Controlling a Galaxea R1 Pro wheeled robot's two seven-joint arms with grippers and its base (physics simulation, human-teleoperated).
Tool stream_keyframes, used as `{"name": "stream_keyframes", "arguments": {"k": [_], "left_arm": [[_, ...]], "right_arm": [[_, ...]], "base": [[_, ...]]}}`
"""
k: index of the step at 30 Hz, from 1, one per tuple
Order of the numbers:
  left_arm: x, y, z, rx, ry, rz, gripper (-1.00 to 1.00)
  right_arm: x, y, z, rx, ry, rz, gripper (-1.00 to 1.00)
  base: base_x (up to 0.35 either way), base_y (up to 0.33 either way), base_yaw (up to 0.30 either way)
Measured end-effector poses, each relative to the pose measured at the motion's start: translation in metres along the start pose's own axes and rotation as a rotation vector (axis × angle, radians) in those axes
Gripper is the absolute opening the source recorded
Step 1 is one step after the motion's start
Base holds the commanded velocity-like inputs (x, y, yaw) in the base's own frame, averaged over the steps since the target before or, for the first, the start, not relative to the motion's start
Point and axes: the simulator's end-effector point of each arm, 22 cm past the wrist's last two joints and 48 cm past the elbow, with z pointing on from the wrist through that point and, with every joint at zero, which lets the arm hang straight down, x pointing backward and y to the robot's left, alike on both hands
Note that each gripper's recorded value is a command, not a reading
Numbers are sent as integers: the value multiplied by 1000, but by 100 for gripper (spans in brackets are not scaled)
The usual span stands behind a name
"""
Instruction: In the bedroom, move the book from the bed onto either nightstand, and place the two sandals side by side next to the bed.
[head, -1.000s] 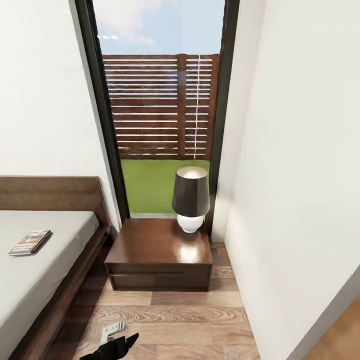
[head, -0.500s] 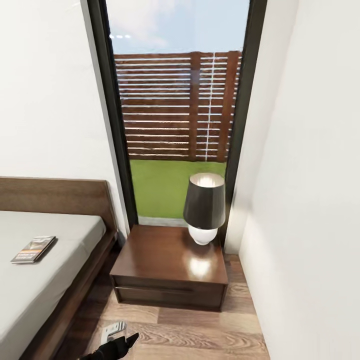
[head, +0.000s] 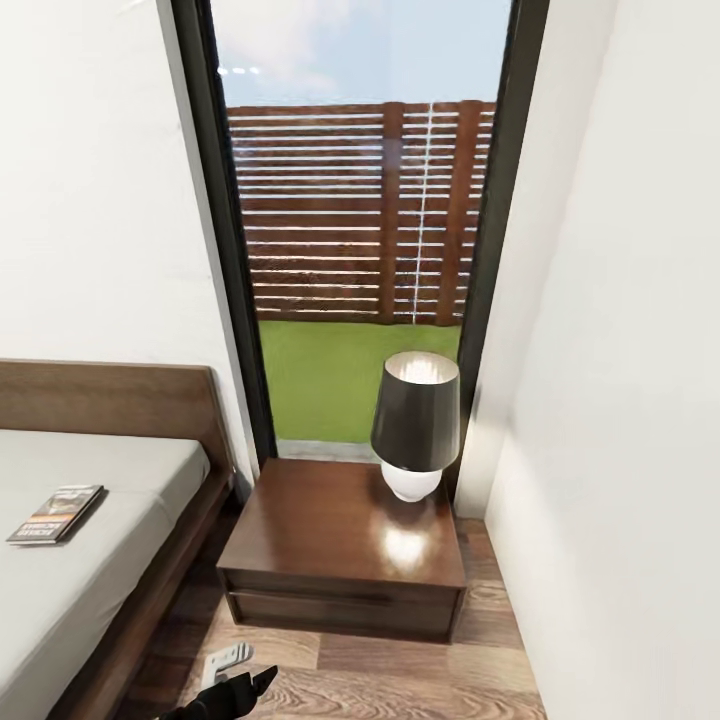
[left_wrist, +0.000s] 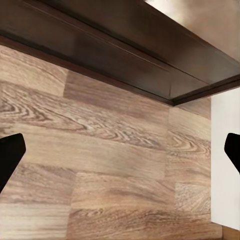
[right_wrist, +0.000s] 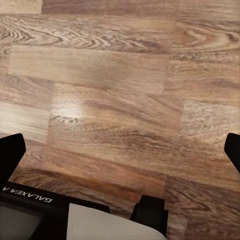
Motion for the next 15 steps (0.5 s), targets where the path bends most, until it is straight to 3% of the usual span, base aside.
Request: {"name": "stream_keyframes", "arguments": {"k": [15], "left_arm": [[0, 0, 0, 0, -1, 0, 100]], "right_arm": [[0, 0, 0, 0, 0, 0, 100]], "base": [[237, 140, 0]]}}
